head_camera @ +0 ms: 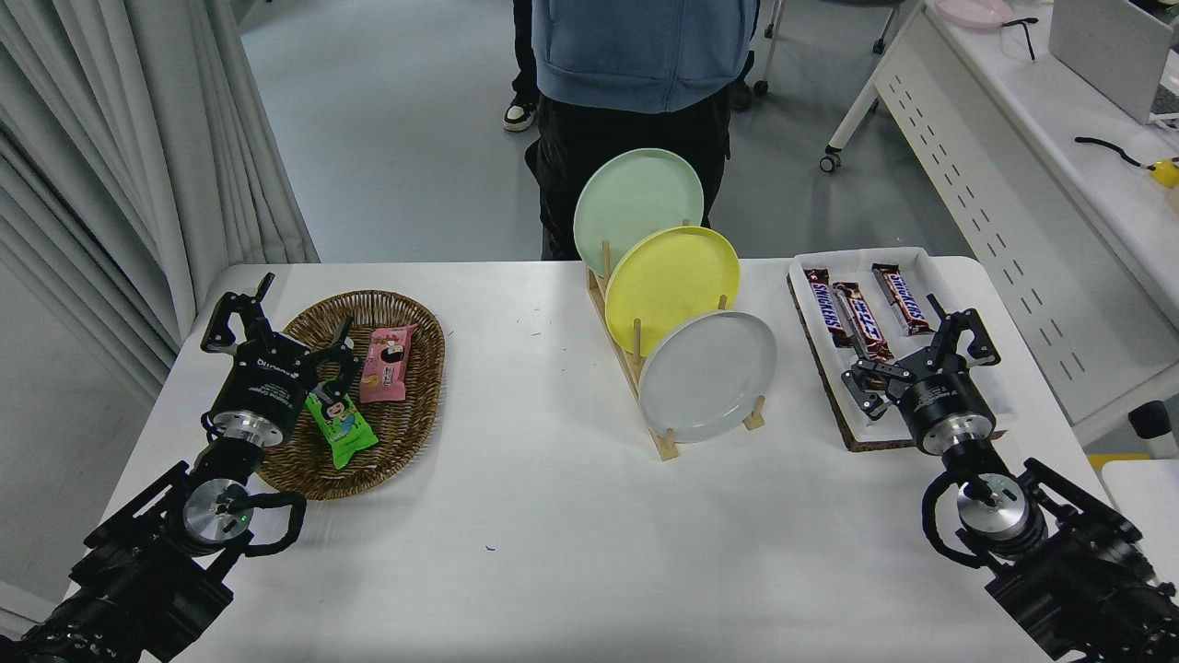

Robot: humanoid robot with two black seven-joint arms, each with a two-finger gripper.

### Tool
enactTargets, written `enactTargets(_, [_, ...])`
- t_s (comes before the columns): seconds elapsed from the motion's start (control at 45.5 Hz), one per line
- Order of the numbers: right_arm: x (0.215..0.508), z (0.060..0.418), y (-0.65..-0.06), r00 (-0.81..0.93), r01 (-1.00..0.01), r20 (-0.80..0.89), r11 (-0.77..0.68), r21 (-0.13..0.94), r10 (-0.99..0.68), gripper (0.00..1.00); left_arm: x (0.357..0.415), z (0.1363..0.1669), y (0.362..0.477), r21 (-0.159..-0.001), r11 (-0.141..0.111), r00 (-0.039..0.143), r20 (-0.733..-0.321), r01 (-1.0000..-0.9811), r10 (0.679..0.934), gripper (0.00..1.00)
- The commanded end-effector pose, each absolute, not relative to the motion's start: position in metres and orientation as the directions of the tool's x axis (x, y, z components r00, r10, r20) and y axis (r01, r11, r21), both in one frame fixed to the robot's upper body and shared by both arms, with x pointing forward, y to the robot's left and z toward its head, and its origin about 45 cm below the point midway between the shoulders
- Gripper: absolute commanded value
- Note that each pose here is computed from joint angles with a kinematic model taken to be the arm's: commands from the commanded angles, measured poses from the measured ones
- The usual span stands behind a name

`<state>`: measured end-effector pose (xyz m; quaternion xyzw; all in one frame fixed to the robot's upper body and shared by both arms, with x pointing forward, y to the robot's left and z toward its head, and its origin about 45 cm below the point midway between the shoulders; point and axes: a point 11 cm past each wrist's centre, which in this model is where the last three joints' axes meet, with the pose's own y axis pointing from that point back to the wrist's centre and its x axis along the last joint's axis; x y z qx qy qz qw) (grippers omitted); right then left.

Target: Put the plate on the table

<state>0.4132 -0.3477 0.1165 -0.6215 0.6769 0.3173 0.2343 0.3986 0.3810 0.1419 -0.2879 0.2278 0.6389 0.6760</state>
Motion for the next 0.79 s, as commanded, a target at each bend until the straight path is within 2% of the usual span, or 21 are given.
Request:
enactTargets(0.0, [0.4132, 0.1165, -0.3474, -0.117, -0.99, -0.712, 0.026, 0.138, -0.693, 1.0, 0.3988, 0.1422, 0.3807, -0.099, 0.019, 0.081, -0.676, -0.9949, 0.732, 1.0])
enactTargets(0.769, [0.4158, 0.1187, -0.3527, -0.129, -0.989, -0.705, 0.043, 0.139, -0.698, 1.0, 0.3986, 0.1418, 0.381, -0.098, 0.018, 0.079, -0.676, -0.9951, 0.733, 1.0])
